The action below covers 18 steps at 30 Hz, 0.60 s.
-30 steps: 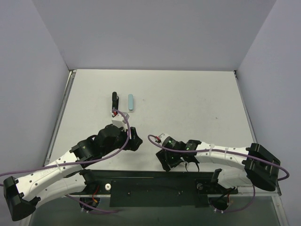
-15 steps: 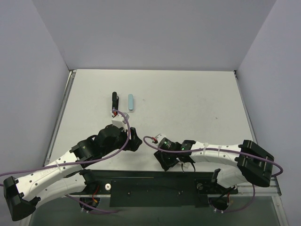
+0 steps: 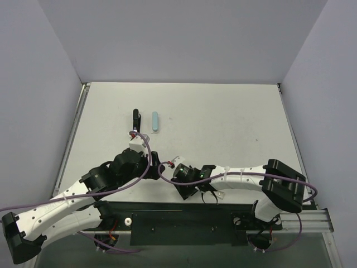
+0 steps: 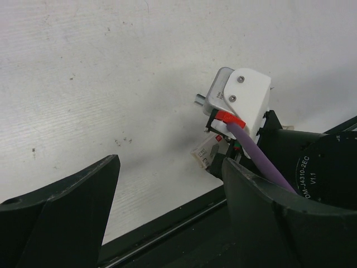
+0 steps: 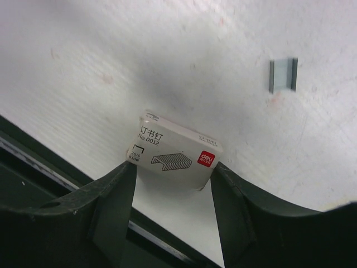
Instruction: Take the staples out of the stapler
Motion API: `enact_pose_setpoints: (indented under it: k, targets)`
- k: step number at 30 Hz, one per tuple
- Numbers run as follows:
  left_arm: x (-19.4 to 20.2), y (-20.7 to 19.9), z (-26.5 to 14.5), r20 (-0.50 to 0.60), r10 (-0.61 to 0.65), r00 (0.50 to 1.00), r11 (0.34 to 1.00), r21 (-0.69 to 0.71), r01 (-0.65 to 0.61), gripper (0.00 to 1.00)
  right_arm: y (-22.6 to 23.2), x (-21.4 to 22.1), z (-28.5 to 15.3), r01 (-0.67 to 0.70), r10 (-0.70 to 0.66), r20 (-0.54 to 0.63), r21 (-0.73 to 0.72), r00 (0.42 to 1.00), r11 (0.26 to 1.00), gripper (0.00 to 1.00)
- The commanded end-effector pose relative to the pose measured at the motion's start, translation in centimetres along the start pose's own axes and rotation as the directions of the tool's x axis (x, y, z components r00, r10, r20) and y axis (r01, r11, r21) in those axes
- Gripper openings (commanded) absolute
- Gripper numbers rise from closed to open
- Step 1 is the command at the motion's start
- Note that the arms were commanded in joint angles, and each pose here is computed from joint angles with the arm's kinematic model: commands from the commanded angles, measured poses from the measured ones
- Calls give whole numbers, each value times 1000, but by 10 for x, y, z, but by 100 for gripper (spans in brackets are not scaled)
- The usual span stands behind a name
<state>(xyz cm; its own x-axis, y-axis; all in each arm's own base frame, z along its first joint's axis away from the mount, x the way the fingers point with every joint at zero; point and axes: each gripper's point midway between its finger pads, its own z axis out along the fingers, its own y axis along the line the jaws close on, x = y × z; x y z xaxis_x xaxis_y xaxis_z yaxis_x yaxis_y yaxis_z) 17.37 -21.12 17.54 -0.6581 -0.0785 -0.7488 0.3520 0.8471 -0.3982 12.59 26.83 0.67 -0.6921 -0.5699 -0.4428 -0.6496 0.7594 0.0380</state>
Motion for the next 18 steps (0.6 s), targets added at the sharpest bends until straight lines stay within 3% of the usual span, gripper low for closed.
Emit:
enact_pose_setpoints:
  k: [1, 9, 15, 18]
  targets:
    - [-18, -10, -14, 53, -14, 999, 999, 38, 12, 85, 10, -33, 9, -46, 44, 53, 33, 998, 998, 51]
    - [-19, 1, -25, 73, -21, 997, 1000, 4, 21, 85, 26, -89, 28, -94, 86, 116, 63, 990, 994, 51]
    - [-25, 19, -39, 113, -31, 993, 997, -68, 39, 84, 28, -114, 4, -128, 118, 202, 36, 972, 991, 56]
    - [-38, 25, -54, 197, -70, 978, 994, -65, 84, 84, 18, -109, -10, -136, 121, 216, 55, 969, 989, 58]
